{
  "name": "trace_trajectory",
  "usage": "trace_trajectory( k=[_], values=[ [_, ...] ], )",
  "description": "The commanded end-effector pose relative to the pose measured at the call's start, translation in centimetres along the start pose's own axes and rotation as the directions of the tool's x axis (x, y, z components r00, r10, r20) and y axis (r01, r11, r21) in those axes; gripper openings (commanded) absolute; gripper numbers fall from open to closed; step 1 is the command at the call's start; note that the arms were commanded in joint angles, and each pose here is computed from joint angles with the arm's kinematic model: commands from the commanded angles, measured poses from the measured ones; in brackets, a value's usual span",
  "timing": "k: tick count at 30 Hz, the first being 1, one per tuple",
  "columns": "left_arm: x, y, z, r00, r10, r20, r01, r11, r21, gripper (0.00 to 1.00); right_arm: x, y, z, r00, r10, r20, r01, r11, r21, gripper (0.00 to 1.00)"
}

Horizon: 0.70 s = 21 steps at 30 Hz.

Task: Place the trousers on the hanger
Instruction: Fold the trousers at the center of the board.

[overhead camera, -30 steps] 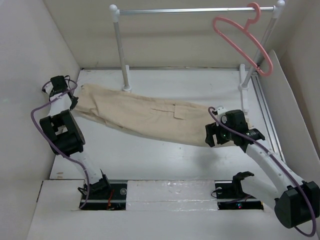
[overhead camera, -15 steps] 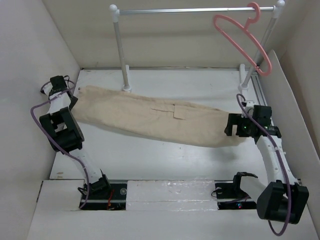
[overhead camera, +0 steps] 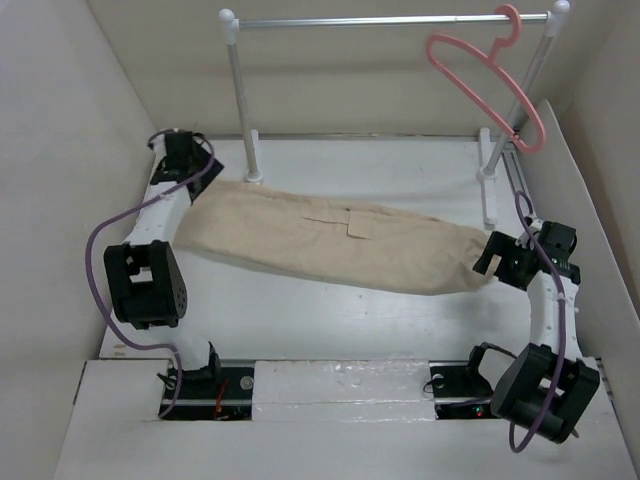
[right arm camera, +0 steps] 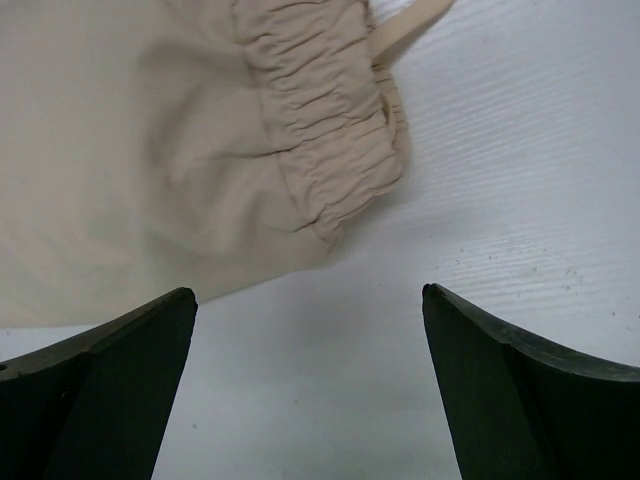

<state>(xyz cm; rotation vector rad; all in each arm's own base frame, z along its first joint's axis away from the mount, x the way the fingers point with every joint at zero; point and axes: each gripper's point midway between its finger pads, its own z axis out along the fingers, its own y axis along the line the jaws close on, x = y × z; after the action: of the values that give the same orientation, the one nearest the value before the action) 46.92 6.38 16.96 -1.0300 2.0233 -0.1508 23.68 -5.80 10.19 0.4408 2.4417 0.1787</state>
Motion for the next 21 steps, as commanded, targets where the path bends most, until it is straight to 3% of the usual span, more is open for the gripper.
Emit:
trace_trajectory(
  k=[1,8,14,17,20,21],
  values=[
    [5.7,-1.7,0.7,0.993,0.019,-0.119,-0.011,0.998,0.066,0.58,0.1,-0.8,1.3,0.995,0.096,0.007,-0.096,0.995,-0.004,1.00],
    [6.4,5.1,4.7,0.982,-0.068,-0.176,0.053,0.995,-0.086,0.58,0.2,-1.4,5.4,0.976,0.219,0.013,-0.219,0.975,-0.031,1.00],
    [7.3,11.8,5.1,0.932,-0.269,-0.243,0.239,0.960,-0.145,0.57,1.6,-1.1,9.4,0.935,0.354,-0.023,-0.355,0.929,-0.102,1.00],
    [7.4,13.7,4.5,0.936,-0.278,-0.215,0.240,0.953,-0.187,0.57,0.7,-0.7,9.8,0.917,0.399,0.019,-0.393,0.909,-0.140,1.00],
    [7.2,14.4,3.7,0.945,-0.273,-0.181,0.234,0.950,-0.208,0.57,0.2,-0.7,10.1,0.906,0.419,0.054,-0.407,0.900,-0.157,0.85],
    [7.3,14.6,3.5,0.945,-0.273,-0.180,0.233,0.948,-0.215,0.56,0.2,-0.7,10.4,0.905,0.423,0.039,-0.412,0.897,-0.159,0.58]
  ],
)
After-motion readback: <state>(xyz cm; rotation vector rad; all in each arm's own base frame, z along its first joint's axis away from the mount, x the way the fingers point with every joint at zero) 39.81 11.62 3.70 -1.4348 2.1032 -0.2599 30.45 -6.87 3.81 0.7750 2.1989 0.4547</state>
